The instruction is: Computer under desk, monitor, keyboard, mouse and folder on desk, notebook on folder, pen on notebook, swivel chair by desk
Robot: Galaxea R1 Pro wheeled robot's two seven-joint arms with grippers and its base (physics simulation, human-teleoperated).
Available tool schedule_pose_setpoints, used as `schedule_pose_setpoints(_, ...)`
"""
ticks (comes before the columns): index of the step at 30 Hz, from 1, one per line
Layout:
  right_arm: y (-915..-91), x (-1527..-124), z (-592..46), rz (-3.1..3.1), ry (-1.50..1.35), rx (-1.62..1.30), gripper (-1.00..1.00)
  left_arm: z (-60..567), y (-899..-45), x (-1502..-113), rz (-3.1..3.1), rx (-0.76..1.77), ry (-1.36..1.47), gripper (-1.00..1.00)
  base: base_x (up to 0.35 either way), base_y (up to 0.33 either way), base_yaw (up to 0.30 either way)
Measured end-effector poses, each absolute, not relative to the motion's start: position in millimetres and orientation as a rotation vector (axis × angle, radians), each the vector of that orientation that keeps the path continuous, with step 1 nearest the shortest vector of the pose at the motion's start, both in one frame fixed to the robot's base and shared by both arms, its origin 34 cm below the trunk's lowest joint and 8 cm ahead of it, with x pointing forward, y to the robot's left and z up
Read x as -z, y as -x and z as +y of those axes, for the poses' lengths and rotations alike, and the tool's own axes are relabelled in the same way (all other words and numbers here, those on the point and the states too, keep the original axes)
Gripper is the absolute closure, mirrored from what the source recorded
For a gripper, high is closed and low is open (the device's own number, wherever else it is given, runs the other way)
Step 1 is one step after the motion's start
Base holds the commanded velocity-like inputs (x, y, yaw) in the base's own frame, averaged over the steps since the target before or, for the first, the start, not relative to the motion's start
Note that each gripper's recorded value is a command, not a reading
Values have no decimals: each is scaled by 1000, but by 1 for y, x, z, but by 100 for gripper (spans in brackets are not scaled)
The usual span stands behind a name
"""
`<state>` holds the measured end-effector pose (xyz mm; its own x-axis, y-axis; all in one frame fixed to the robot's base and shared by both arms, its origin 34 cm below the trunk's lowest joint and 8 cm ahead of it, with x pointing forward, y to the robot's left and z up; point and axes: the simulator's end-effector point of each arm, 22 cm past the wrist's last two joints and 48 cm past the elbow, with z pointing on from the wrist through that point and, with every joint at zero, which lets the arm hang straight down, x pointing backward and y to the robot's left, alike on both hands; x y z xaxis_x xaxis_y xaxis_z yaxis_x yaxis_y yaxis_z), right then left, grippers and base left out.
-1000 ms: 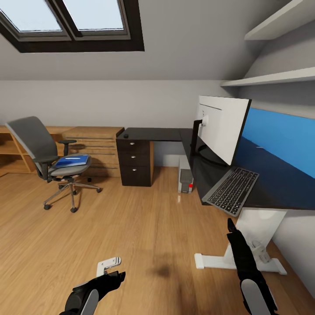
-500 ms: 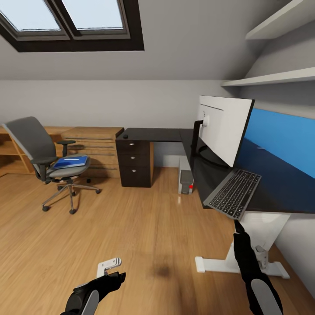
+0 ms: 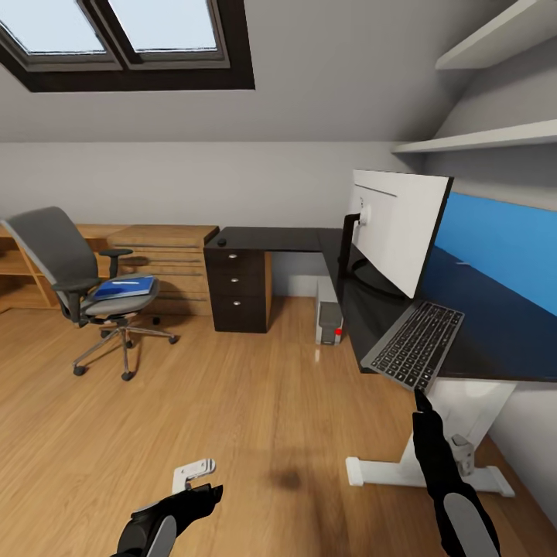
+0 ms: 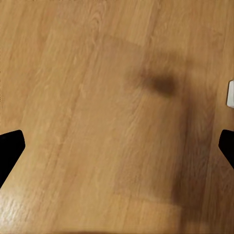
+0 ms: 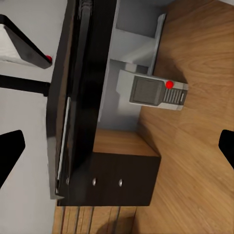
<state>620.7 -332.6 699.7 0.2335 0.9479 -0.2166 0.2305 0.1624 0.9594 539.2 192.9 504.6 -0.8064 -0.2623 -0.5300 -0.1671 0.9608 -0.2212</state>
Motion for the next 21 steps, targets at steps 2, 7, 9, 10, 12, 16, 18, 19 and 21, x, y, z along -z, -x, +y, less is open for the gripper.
schedule_pose_setpoints(2,-621,-704,-333,1246,-1324,-770,-100,193,-540,-509,2527,219,303,-100,2,0,0)
schedule_pose_setpoints(7,-623,-714,-333,1247,-1323,-769,-100,193,-542,-519,2527,219,303,-100,0,0,0)
schedule_pose_setpoints(9,-623,-714,-333,1247,-1324,-769,-100,193,-542,-519,2527,219,303,-100,0,0,0)
schedule_pose_setpoints(10,-623,-714,-333,1247,-1323,-770,-100,193,-542,-519,2527,219,303,-100,0,0,0)
schedule_pose_setpoints(12,-623,-714,-332,1246,-1323,-770,-100,193,-542,-519,2527,219,303,-100,0,0,0)
schedule_pose_setpoints(16,-623,-714,-332,1247,-1323,-770,-100,193,-542,-519,2527,219,303,-100,0,0,0)
schedule_pose_setpoints(18,-623,-714,-332,1247,-1323,-770,-100,193,-542,-519,2527,219,303,-100,0,0,0)
schedule_pose_setpoints(19,-623,-714,-332,1247,-1323,-769,-100,193,-542,-519,2527,219,303,-100,0,0,0)
schedule_pose_setpoints(21,-623,-714,-332,1247,-1323,-769,-100,193,-542,-519,2527,219,303,-100,0,0,0)
